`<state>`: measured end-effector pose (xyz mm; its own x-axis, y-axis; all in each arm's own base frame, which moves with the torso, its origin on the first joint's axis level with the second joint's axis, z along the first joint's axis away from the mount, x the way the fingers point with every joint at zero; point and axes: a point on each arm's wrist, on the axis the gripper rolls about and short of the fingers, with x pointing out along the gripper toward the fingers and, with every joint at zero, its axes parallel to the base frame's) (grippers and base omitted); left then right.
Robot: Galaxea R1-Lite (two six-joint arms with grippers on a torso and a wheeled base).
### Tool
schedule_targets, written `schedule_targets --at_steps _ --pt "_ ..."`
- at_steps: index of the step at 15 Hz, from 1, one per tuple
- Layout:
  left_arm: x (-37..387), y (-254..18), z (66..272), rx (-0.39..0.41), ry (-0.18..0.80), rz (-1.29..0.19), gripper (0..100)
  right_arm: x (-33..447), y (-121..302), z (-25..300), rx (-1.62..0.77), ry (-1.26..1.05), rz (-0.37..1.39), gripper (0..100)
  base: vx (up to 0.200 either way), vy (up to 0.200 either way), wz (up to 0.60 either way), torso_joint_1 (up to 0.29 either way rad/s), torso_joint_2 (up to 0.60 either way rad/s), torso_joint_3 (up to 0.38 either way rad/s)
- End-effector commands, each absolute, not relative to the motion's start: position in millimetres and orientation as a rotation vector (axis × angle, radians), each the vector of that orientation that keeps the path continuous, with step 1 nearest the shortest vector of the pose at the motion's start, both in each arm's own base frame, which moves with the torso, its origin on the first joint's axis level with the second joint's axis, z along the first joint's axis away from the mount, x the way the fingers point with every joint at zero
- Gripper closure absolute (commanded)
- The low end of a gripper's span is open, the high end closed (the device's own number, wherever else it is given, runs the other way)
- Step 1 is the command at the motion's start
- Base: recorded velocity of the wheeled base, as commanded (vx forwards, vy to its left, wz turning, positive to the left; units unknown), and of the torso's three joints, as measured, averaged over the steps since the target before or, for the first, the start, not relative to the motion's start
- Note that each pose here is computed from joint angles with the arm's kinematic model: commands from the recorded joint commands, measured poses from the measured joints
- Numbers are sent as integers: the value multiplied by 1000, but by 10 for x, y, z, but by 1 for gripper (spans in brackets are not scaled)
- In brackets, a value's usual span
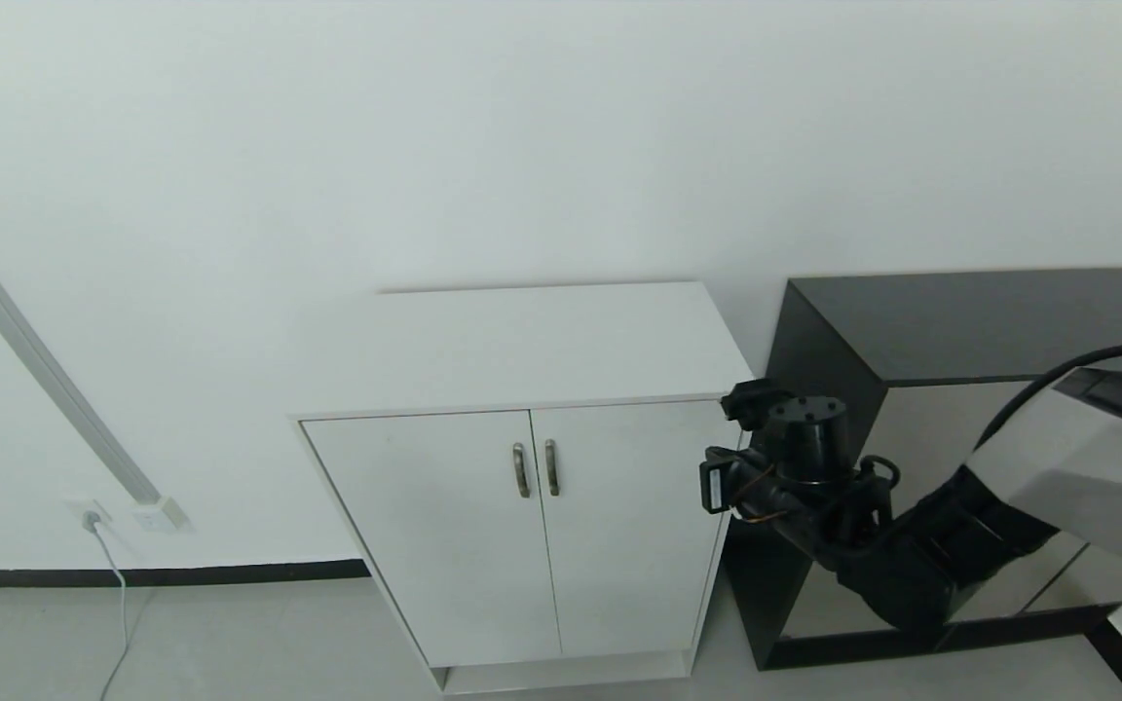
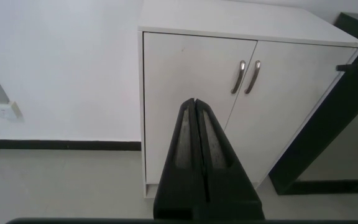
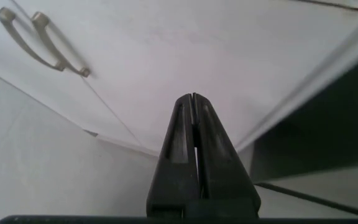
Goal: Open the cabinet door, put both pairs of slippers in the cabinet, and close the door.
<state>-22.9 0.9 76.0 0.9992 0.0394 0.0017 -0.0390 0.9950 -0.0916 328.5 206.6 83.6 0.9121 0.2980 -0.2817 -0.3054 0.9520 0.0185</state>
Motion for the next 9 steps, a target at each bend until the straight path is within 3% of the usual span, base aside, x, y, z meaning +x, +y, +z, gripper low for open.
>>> schedule_targets --at_steps 1,9 --pt "-229 9 759 -92 -3 41 100 3019 1783 1098 -14 245 265 100 0 0 0 0 0 0" --pt "-229 9 759 -94 -3 40 100 2179 1146 1347 -14 245 204 100 0 0 0 0 0 0"
